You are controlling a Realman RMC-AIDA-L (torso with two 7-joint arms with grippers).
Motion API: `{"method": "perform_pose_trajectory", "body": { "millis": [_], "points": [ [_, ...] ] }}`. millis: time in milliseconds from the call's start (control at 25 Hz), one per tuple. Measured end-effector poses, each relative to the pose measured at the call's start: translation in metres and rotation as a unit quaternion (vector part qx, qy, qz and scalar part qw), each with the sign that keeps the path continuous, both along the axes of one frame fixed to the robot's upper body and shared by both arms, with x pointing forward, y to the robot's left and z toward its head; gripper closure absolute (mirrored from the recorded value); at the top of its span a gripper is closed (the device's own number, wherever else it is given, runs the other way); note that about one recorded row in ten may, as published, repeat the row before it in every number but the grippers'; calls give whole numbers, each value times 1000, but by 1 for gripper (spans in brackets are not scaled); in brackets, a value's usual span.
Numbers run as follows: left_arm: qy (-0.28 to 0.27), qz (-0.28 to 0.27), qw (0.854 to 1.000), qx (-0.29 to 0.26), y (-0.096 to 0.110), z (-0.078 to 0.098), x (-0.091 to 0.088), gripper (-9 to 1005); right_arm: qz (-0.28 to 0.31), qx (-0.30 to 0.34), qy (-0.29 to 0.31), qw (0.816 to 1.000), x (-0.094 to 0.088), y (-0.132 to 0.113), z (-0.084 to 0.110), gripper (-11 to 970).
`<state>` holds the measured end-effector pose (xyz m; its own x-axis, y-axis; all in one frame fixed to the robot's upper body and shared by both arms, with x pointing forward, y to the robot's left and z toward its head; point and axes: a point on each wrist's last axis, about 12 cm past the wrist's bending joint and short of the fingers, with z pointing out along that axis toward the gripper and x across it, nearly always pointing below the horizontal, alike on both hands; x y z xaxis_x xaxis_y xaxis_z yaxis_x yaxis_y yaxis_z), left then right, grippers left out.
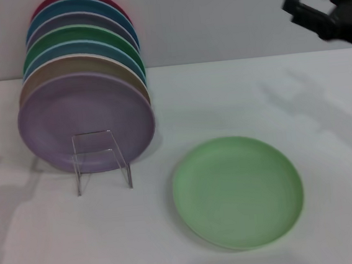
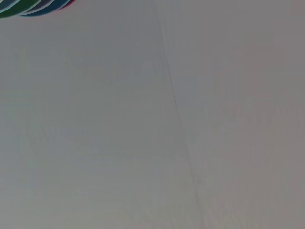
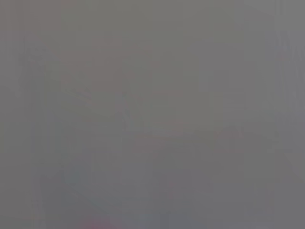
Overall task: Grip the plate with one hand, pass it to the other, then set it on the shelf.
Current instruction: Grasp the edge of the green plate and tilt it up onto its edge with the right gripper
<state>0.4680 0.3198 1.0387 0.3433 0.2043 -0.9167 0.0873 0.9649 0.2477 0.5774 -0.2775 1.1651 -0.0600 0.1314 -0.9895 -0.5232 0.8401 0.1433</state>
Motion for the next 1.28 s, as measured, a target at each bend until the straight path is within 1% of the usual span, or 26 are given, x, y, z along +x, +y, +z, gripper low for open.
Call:
{"method": "perform_pose_trajectory", "body": {
  "millis": [40,80,120,200,240,280,320,360,400,440,600,640,680,800,840,1040,1160,1240,1280],
  "points": [
    [0,0,1000,0,0,0,0,195,0,0,0,1000,0,0,0,124],
    [0,-1,1000,0,0,0,1,195,-12,3,13,1000,2,5,16,124],
    [0,-1,1000,0,-1,0,2,195,-25,-6,24,999,4,7,29,124],
    [0,-3,1000,0,-2,1,3,195,-48,-23,45,998,6,9,51,125],
    [0,-3,1000,0,-2,1,4,195,-52,-19,63,996,8,9,58,125],
    [0,-3,1000,0,-3,1,4,195,-50,-15,107,993,9,12,69,125],
    [1,-3,1000,0,-3,1,5,195,-50,-15,107,993,9,12,69,125],
    [2,-3,1000,0,-3,1,5,195,-41,-17,143,989,8,15,69,125],
    [3,-3,1000,0,-3,1,6,195,-32,-21,175,984,6,18,68,126],
    [5,-3,1000,0,-3,0,6,195,-20,-36,219,975,5,21,63,126],
    [9,-3,1000,0,-3,-1,7,195,8,-113,329,938,1,28,47,126],
    [10,-4,1000,0,-3,-1,7,195,11,-157,377,913,-4,27,38,127],
    [10,-4,1000,0,-3,-1,7,195,11,-157,377,913,-4,27,38,127],
    [10,-5,1000,0,-4,-1,7,195,14,-177,409,895,-8,26,31,127],
    [10,-5,1000,0,-4,-1,7,195,14,-177,409,895,-8,26,31,127],
    [10,-5,1000,1,-4,-1,7,196,28,-194,464,864,-7,28,11,133],
    [10,-6,1000,1,-4,-1,7,196,24,-213,487,847,-5,27,-3,146],
    [10,-6,1000,1,-4,-1,7,196,22,-222,498,838,-5,28,-11,155],
    [10,-6,1000,0,-4,-1,7,196,23,-224,499,837,-5,29,-12,160]
  ]
}}
